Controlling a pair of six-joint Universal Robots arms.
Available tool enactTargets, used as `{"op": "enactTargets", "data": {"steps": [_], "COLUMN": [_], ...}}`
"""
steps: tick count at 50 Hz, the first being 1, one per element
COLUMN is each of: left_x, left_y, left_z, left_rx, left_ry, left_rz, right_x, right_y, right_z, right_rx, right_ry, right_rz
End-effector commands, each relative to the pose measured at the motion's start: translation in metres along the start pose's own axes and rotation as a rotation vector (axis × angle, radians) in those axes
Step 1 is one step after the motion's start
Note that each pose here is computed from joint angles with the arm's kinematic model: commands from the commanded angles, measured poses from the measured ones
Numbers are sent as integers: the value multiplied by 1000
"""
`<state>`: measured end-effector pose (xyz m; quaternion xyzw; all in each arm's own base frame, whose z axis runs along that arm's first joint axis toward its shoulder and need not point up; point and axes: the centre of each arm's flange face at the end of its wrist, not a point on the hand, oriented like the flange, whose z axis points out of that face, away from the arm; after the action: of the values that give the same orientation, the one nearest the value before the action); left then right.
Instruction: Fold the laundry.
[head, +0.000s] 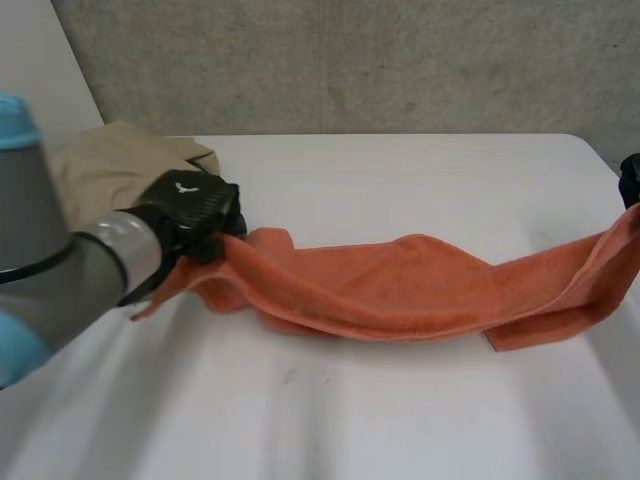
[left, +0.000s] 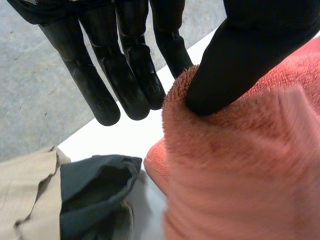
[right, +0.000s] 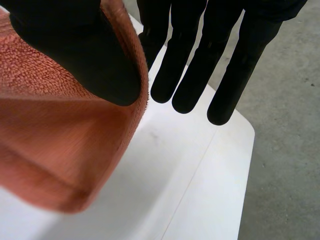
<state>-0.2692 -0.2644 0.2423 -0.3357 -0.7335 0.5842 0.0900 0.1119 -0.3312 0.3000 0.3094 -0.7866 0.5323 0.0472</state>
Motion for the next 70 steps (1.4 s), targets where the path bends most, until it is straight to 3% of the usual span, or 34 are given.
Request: {"op": "enactTargets", "data": {"steps": [1, 8, 11, 17, 26, 30, 37, 43, 51, 59, 64, 70], "left_x": [-9, -45, -49, -35, -2, 12, 35, 38, 25, 20, -1, -34], "left_y": [-40, -142, -164, -131, -28, 17, 84, 98, 70, 76, 91, 109], "left_z": [53, 44, 24, 27, 34, 35, 49, 50, 25, -3, -6, 0], "left_rx": [249, 832, 939, 753, 339, 203, 13, -29, 34, 5, -52, -117], "left_ry": [-72, -308, -364, -292, -146, -95, -15, -2, -45, -71, -128, -192], "left_rz": [99, 157, 151, 119, 61, 53, 31, 24, 26, 18, 22, 102], "right_x": [17, 70, 71, 58, 14, -5, -47, -61, -57, -53, -50, -50], "right_y": [-25, -84, -89, -81, -35, -4, 64, 89, 88, 91, 93, 92], "right_z": [49, 47, 41, 33, 47, 58, 81, 88, 88, 88, 88, 88], "right_rx": [289, 851, 918, 833, 550, 397, 161, 85, 88, 79, 77, 80], "right_ry": [158, 516, 537, 438, 164, 102, 6, -29, -18, -10, -2, 0], "right_rz": [102, 166, 171, 183, 224, 221, 89, 57, 57, 64, 67, 64]}}
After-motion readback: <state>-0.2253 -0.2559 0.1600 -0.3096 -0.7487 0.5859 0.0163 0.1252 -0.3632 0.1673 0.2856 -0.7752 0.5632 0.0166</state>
